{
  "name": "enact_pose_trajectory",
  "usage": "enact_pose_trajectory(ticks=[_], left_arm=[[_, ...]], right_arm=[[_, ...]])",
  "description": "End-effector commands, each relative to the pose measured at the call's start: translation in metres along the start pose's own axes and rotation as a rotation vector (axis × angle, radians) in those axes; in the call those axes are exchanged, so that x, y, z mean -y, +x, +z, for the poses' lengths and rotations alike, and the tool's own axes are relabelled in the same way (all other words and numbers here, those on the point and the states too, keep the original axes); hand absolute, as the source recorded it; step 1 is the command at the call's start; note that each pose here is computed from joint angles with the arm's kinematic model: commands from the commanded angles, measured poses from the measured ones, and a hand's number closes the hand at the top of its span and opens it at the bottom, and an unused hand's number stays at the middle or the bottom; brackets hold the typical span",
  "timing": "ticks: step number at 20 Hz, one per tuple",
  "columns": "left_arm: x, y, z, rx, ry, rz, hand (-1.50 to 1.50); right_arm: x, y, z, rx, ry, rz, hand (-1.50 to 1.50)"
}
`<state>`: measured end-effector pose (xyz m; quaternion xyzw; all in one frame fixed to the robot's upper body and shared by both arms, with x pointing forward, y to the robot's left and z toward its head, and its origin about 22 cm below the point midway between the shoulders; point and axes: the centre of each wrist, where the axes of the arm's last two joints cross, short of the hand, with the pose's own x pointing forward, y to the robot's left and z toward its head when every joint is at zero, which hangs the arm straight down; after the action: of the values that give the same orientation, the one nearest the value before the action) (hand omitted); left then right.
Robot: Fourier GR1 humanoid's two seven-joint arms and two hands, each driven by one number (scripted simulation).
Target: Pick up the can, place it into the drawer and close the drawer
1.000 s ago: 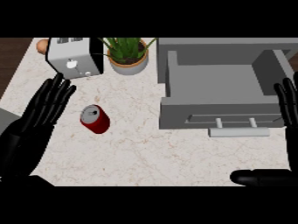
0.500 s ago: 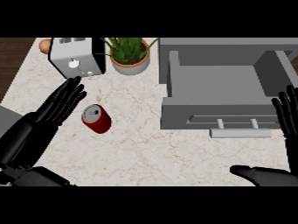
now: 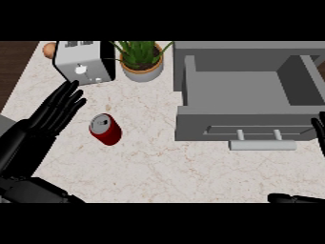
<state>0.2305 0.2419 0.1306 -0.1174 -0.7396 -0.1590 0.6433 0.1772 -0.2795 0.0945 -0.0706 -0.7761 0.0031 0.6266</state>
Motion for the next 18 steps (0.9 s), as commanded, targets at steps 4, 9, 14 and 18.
enact_pose_trajectory(ticks=[4, 9, 14, 18], left_arm=[[-0.020, -0.017, -0.017, -0.007, 0.044, -0.015, -1.50], [-0.011, -0.037, -0.017, -0.055, 0.028, 0.004, -1.50], [-0.001, -0.059, -0.048, -0.043, 0.025, -0.013, -1.50], [-0.016, -0.094, -0.033, -0.061, 0.037, -0.031, -1.50]], right_arm=[[0.006, 0.014, 0.021, 0.014, -0.002, 0.000, -1.50], [-0.002, -0.029, 0.019, -0.009, 0.009, 0.016, -1.50], [0.031, -0.007, 0.008, 0.011, 0.001, 0.006, -1.50], [0.019, -0.015, 0.001, 0.012, 0.004, -0.004, -1.50]])
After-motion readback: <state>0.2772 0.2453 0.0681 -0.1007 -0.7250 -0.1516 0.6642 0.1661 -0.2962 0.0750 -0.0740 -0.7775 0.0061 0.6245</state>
